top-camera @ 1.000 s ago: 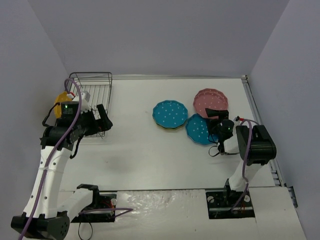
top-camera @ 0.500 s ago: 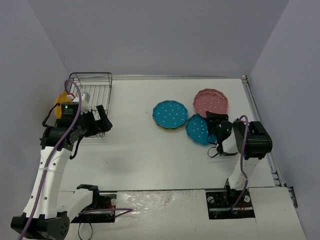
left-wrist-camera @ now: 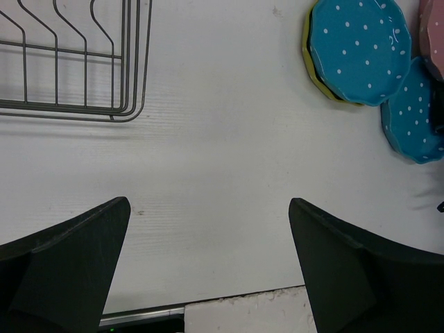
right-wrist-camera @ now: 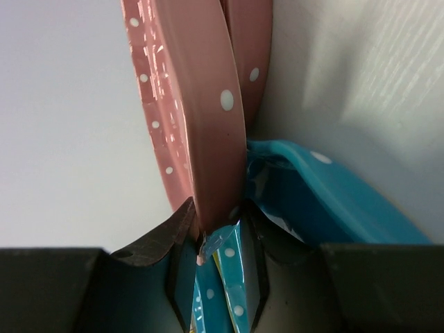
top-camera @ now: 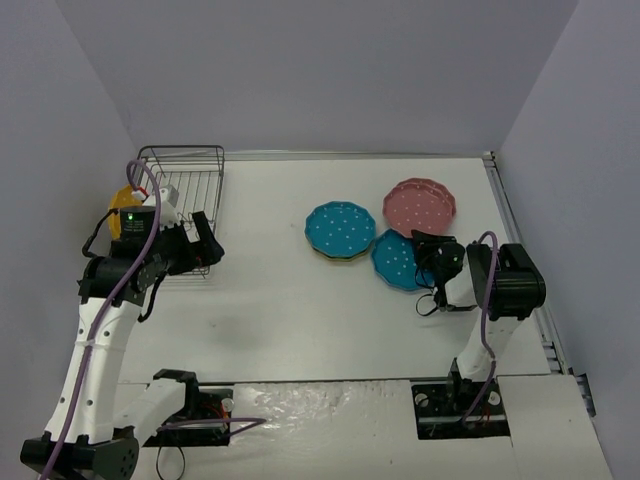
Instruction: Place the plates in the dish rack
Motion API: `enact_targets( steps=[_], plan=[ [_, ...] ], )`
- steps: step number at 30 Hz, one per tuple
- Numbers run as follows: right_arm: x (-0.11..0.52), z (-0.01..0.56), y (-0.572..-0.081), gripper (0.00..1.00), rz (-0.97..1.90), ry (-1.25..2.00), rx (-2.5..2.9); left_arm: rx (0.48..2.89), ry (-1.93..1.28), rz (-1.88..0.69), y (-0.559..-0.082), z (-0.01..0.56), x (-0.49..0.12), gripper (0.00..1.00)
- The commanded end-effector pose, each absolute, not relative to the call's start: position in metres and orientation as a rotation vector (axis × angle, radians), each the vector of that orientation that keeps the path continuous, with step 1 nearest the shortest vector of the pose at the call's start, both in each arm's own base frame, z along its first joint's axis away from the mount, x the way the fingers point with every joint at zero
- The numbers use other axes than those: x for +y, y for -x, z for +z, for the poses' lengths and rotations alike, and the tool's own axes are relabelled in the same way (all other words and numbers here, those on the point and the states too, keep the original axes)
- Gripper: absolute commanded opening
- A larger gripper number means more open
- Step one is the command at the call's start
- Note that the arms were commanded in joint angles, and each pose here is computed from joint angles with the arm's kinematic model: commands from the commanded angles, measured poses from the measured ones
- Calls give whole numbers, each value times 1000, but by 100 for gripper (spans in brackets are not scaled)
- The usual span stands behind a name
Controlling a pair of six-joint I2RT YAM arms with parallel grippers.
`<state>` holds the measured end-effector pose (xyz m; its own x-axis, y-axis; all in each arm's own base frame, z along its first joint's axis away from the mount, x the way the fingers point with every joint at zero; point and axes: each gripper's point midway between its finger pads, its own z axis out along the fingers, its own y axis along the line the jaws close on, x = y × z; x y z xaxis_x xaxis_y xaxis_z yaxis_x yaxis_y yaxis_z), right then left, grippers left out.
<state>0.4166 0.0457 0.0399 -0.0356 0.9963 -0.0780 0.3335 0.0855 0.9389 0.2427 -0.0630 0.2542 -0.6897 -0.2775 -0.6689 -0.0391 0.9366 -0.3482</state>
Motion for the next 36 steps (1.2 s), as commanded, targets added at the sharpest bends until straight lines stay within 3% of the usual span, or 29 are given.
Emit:
enact_targets(
  steps=[1, 23, 36],
  plan=[
    [45, 146, -431, 0, 1107, -1088, 1288, 2212, 192, -435, -252, 280, -68, 97],
    [80, 219, -411, 0, 1268, -776, 1462, 2071, 205, -740, -290, 312, -115, 97],
    [140, 266, -368, 0, 1601, -505, 1630, 1999, 142, -1003, -341, 324, -210, 97]
  ],
)
